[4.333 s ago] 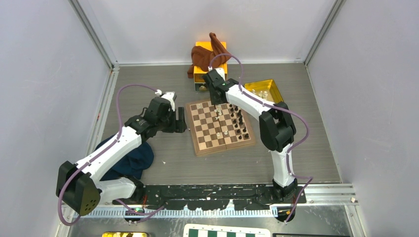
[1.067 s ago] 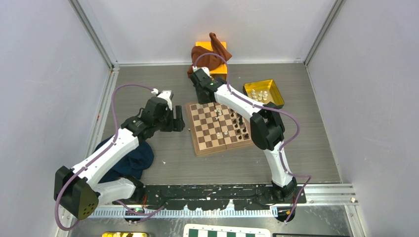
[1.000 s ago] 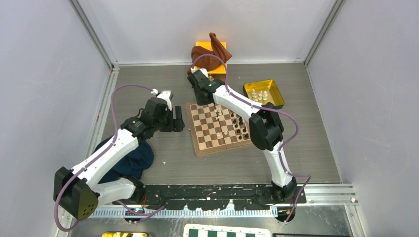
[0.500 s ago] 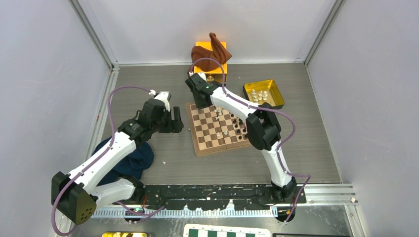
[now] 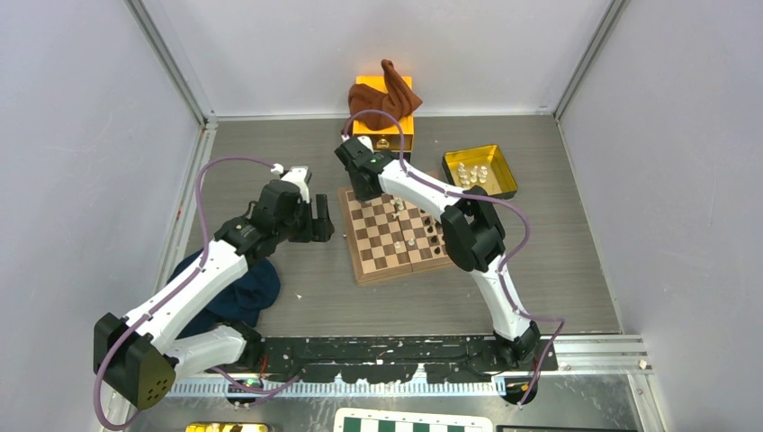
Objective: Set up the chess pieces on the board
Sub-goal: Place the chess piece on the chessboard.
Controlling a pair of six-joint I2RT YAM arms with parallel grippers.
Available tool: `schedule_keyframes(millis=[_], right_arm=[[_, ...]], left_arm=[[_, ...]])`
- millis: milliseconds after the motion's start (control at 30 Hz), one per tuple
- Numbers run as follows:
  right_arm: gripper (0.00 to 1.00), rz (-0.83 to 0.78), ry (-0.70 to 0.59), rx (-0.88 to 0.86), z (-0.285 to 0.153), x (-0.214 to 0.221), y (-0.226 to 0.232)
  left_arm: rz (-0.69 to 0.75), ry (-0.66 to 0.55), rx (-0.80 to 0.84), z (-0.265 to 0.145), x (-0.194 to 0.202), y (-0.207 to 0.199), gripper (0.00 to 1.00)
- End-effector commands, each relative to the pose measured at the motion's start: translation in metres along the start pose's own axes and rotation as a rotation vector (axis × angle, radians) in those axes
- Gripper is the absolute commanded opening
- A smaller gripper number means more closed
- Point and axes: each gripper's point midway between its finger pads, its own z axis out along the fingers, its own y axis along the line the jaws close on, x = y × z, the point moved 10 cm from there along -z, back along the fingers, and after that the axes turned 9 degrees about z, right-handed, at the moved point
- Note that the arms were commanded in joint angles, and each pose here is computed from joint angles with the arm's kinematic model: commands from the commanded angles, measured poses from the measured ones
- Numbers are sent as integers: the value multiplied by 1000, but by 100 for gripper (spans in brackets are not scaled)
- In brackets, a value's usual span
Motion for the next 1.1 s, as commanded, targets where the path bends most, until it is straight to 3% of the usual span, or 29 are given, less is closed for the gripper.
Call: schedule_keyframes(millis=[0,833,1067], right_arm=[[3,22,-59,-45,-11,-18,10],[3,12,-26,-53,0,-15,15],[11,5,-22,-51,0,-14,14]], left_arm=[[-3,-40,-11,-4,-7,1,75],[-2,-29,-20,3,-6,4,75],[-4,-25,-17,5,-6,4,75]])
